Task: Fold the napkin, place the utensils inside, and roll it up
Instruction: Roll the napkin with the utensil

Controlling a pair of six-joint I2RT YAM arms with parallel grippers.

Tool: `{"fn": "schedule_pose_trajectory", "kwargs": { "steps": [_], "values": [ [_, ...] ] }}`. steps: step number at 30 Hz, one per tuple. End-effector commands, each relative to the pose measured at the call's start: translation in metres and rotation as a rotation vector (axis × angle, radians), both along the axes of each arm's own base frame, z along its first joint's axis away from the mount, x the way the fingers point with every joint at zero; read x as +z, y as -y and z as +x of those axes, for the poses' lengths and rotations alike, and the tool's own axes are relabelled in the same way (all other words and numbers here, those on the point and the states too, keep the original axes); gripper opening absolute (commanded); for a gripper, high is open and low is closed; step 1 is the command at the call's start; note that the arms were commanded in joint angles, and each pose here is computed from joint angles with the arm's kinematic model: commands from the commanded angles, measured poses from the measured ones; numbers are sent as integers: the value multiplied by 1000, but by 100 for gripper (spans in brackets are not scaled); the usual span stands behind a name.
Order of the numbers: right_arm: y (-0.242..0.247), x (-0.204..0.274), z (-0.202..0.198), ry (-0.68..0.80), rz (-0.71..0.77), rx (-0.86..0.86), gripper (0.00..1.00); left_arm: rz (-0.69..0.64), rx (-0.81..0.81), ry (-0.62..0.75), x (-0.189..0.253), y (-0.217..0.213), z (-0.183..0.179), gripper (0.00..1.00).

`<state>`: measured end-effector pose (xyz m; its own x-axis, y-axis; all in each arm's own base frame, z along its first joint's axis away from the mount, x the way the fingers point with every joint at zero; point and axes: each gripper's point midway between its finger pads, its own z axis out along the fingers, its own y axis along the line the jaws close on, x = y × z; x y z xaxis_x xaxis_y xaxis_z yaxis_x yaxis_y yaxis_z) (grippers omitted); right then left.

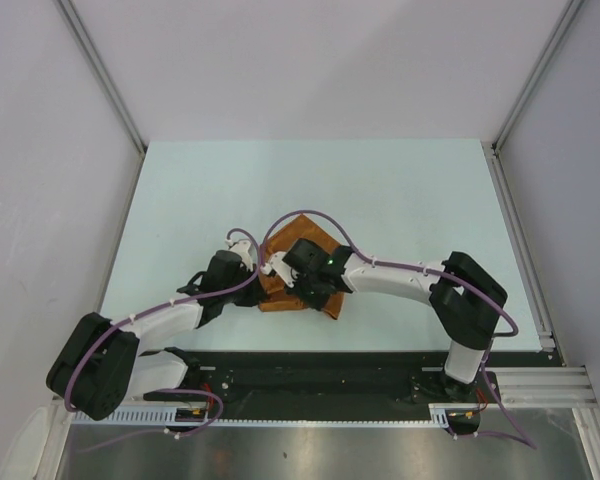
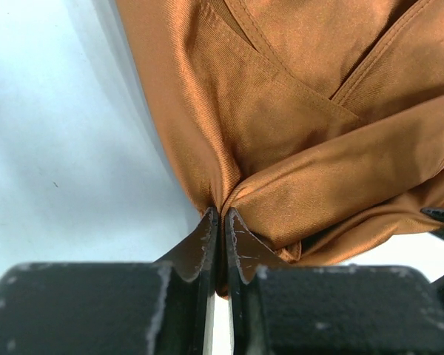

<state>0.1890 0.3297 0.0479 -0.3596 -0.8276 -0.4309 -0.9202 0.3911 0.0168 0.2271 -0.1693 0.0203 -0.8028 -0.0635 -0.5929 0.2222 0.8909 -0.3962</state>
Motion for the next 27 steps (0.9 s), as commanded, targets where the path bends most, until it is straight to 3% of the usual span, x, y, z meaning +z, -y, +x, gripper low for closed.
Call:
{"fn": "schedule_pose_trajectory", "kwargs": {
  "steps": [1, 20, 27],
  "values": [
    [-6, 11, 17, 27, -13, 24, 8, -35, -51, 33, 14, 13, 8, 9],
    [14, -18, 58, -38, -70, -71, 11, -13, -47, 5, 7, 11, 6, 8],
    [18, 17, 71, 21, -1, -143, 30, -12, -46, 0, 8, 11, 7, 8]
  ]
}}
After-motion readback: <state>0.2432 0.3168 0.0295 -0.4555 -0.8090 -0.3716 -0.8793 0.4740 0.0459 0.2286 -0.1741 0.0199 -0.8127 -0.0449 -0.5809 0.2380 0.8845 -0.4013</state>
